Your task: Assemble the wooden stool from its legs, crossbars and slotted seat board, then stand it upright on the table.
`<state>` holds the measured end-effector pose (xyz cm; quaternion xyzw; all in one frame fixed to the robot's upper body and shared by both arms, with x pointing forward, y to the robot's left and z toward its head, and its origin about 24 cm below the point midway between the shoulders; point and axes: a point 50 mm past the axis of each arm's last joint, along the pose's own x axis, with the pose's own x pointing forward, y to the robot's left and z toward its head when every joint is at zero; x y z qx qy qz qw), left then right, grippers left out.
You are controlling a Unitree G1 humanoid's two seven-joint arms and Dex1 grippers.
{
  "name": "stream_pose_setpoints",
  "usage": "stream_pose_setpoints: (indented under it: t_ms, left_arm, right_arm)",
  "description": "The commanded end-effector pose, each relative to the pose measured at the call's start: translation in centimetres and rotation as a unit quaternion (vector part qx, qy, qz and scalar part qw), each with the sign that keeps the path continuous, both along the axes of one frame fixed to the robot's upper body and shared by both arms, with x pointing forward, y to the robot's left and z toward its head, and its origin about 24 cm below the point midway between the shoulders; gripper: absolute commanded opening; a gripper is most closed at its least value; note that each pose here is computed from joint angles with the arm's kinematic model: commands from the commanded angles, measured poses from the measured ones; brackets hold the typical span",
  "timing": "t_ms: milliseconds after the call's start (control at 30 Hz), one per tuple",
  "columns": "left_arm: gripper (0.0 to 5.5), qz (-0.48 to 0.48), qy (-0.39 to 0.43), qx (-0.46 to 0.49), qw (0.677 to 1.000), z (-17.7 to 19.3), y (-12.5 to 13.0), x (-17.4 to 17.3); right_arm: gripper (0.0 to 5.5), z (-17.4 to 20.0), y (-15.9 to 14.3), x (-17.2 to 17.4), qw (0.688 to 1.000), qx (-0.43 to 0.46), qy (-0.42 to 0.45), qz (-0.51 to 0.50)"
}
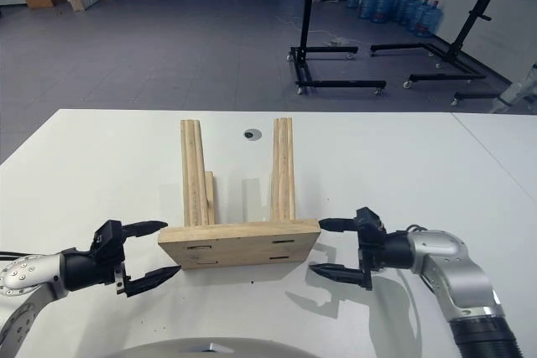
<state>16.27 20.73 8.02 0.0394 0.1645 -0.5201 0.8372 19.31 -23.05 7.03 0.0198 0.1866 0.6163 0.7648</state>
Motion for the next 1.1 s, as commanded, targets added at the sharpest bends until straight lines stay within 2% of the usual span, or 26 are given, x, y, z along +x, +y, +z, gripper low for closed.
stream_pose_setpoints:
  t_ms: [33,67,133,200,433,667,767,900,1000,1100]
  left_arm:
    - [5.36,-0.016,-0.009,-0.002,1.0,0.2,-1.0,1.1]
    - [5.36,-0.016,-0.012,-0.001,1.0,0.0,-1.2,1.4]
    - [5.4,-0.02,-0.013,0.003,1.0,-0.5,-1.4,1.7]
    - [5.14,-0.021,-0.008,0.013,1.0,-1.5,-1.5,1.7]
    - [3.99,-0.045,-0.002,0.027,0.999,-2.9,-1.6,1.1]
    - [2.78,-0.037,0.0,-0.018,0.999,-1.0,-1.3,2.2]
    - [2.34,-0.049,0.016,-0.047,0.998,-0.1,-1.6,2.1]
    - [2.26,-0.068,0.059,-0.078,0.993,1.0,-2.1,1.7]
    - [2.22,-0.049,0.075,-0.109,0.99,2.7,-2.3,2.8]
    - [2.15,-0.016,0.081,-0.148,0.986,5.1,-2.8,4.9]
  right_arm:
    - [5.4,0.0,1.5,0.8,1.0,0.008,-0.01,0.004]
    - [5.4,-0.2,1.8,1.0,1.0,0.009,-0.011,0.003]
    - [4.99,-0.4,2.2,1.6,1.0,0.011,-0.014,-0.004]
    - [4.7,-0.6,2.6,1.9,1.0,0.013,-0.017,-0.008]
    - [3.37,-1.3,2.5,1.5,1.0,0.008,-0.006,-0.002]
    - [2.03,-1.9,2.1,1.1,1.0,-0.002,0.016,-0.001]
    - [1.92,-1.7,2.2,1.4,1.0,0.0,0.007,-0.008]
    - [1.91,-0.3,2.2,3.0,0.999,0.015,0.014,-0.047]
    - [1.92,2.2,2.7,4.9,0.995,0.052,0.055,-0.07]
    - [1.92,5.9,3.6,7.3,0.981,0.108,0.144,-0.072]
